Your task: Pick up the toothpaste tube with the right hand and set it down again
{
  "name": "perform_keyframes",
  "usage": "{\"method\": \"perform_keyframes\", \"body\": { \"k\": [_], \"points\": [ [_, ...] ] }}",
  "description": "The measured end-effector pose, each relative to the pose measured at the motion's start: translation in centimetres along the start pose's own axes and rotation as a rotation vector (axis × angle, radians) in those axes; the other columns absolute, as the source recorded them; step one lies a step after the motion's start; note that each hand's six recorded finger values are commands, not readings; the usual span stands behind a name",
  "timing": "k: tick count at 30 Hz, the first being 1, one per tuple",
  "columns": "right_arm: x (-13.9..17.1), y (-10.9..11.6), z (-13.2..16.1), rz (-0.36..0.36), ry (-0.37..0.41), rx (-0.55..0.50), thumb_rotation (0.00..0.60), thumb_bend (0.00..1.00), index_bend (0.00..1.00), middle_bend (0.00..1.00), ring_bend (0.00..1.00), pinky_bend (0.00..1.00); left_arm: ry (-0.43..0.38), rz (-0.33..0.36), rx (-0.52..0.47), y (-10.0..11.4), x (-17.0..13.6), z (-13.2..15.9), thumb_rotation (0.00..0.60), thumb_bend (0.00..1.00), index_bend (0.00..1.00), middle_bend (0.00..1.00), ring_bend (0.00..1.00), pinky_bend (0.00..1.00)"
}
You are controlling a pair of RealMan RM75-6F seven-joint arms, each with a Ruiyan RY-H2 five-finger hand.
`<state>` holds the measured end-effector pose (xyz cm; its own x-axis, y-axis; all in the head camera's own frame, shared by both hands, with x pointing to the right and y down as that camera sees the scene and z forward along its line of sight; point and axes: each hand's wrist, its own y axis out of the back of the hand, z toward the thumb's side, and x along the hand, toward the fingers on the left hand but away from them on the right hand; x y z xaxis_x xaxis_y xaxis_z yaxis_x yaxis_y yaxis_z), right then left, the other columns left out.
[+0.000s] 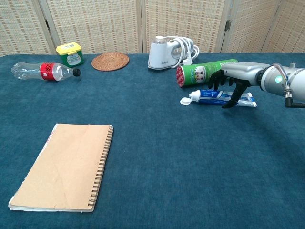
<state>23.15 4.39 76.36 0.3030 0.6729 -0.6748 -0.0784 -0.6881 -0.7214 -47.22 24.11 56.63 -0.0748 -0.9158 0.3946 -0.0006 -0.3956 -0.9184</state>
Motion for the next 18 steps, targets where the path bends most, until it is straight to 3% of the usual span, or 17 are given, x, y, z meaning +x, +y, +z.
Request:
{"method": "perform_keyframes", "body": {
  "k": [18],
  "points": [
    [-1.5,-0.6,-0.1,-0.008,-0.023,0.025,0.6,0.32,0.4,0.41,0.34,0.32,0.004,-0.003,-0.001,-0.3,0.0,-0.4,0.6,0.21,0.19,0.12,0.09,0.23]
  ]
}}
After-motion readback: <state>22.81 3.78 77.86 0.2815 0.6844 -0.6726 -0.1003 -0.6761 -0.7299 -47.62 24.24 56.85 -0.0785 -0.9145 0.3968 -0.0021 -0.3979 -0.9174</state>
